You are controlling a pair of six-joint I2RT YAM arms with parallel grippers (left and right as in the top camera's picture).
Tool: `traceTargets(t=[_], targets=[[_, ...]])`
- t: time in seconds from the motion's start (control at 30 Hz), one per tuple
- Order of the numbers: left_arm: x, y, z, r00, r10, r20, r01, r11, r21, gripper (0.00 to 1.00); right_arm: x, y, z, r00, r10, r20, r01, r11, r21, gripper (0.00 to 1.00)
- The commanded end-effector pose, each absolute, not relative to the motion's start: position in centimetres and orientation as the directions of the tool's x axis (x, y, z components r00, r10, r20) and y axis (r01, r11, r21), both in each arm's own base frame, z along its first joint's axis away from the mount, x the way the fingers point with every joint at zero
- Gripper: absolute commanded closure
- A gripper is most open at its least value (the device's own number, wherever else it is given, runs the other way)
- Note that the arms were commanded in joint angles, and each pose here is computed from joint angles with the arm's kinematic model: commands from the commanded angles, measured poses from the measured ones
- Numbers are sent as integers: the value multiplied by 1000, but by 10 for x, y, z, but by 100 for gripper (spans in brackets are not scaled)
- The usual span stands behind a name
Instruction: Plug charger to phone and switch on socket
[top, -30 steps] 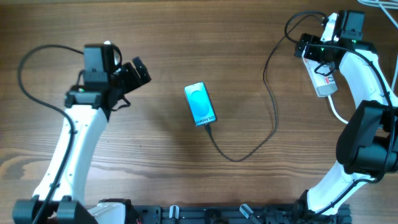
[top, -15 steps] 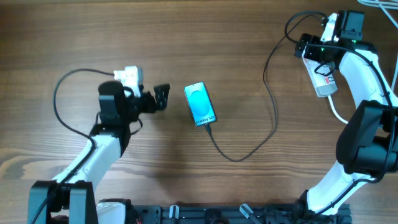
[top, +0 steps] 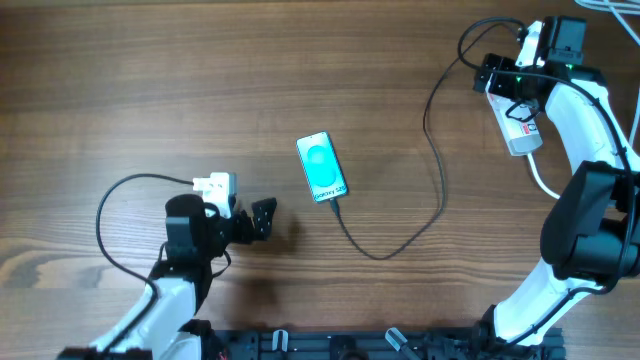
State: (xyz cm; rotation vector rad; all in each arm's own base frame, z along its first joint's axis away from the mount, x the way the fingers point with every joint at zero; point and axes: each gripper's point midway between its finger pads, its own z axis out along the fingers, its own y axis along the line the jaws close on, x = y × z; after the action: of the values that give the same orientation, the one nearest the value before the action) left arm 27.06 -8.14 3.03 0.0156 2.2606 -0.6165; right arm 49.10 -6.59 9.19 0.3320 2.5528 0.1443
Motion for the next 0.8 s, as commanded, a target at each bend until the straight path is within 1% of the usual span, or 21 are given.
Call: traceTargets(t=[0.0,0.13,0.5,0.6,0.77], targets=[[258,-83,37,-656,-158,-738,246,880,-406,0,492,-67,93,-814,252,-522,199,967,157,0],[249,-80,44,-599,-162,-784,264,885,-384,0,492,-67,93,-814,252,-522,199,967,157,0],[233,-63,54,-566,-170,-806,193,924,-330,0,492,-67,93,-814,252,-522,199,967,157,0],[238,-61,71,-499,-174,-849,207,927,-311,0,492,-67,93,-814,252,-522,199,967,157,0],[245,-51,104,-354,-183,-917,195,945,-264,0,492,-67,93,-815,252,-523,199,967,157,0]])
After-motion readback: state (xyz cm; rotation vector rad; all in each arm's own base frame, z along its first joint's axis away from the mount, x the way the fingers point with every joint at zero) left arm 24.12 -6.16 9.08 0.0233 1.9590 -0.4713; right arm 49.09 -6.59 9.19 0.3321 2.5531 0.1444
